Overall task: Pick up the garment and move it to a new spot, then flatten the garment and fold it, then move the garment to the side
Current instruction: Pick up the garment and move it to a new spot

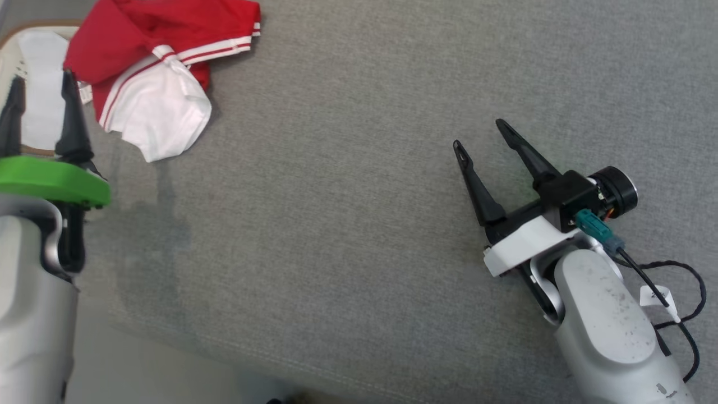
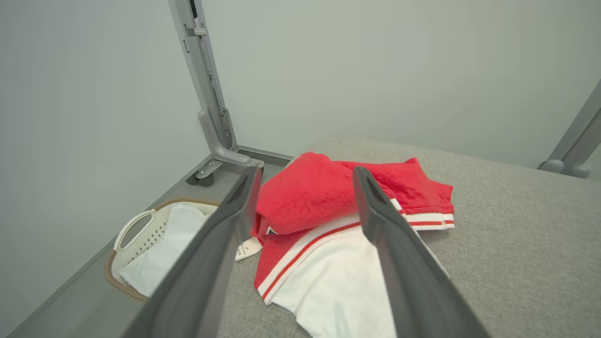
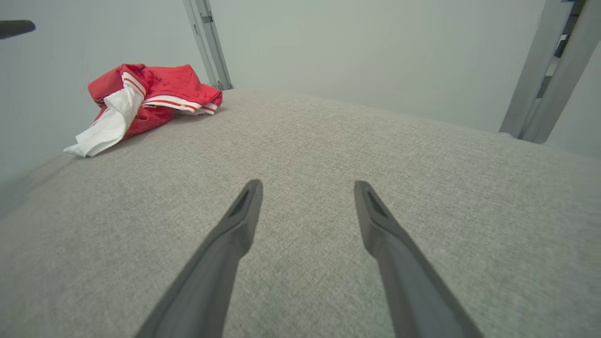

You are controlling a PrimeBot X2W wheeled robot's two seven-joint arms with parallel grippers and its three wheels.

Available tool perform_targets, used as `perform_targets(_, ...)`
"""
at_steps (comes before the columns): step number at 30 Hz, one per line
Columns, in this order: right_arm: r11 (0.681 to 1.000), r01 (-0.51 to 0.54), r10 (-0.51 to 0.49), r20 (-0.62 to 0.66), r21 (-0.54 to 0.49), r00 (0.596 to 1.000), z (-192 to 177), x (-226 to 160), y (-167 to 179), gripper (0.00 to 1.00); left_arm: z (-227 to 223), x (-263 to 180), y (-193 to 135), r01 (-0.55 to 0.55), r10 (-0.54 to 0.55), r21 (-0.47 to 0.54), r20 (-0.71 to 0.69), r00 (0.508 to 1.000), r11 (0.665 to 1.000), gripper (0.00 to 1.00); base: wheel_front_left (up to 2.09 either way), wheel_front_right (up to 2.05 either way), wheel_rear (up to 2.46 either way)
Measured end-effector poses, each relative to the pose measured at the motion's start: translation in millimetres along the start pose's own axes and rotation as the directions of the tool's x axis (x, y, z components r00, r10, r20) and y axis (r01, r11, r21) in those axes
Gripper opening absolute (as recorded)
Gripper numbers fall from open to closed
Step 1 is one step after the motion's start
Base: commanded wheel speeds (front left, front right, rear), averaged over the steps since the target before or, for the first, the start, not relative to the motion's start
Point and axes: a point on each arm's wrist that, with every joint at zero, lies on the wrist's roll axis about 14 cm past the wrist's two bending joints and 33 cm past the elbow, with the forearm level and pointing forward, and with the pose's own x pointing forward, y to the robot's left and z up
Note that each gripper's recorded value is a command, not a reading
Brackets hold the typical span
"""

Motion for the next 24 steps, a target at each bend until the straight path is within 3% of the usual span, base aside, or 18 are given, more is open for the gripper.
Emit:
perform_targets(14,0.993,0.113,-0.113,0.01,-0.021,0.994,-15.0,-9.3,-56.2,1.0,-70.3,74.7,-38.8,0.125,-0.122,-0.004,-0.217,0.968,0.992,1.0,0.0,0.0,0.0)
perform_targets(18,0.988,0.149,-0.149,0.004,-0.031,0.989,-18.4,-16.6,-70.9,1.0,-124.3,68.5,-39.5,0.089,-0.097,-0.038,-0.39,0.916,0.995,1.0,0.0,0.0,0.0)
perform_targets(19,0.987,0.155,-0.155,0.004,-0.033,0.988,-18.4,-17.8,-73.3,1.0,-129.1,67.9,-40.1,0.085,-0.095,-0.043,-0.402,0.911,0.995,0.8,0.0,0.0,0.0)
perform_targets(20,0.986,0.162,-0.162,0.003,-0.036,0.987,-18.1,-19.3,-75.9,1.0,-133.4,67.6,-42.9,0.088,-0.1,-0.048,-0.412,0.906,0.995,0.0,0.0,0.0,0.0)
perform_targets(24,0.982,0.186,-0.186,0.002,-0.043,0.983,-14.4,-25.0,-83.4,1.0,-133.4,67.7,-54.2,0.116,-0.131,-0.061,-0.402,0.906,0.991,0.0,0.0,0.0,0.0)
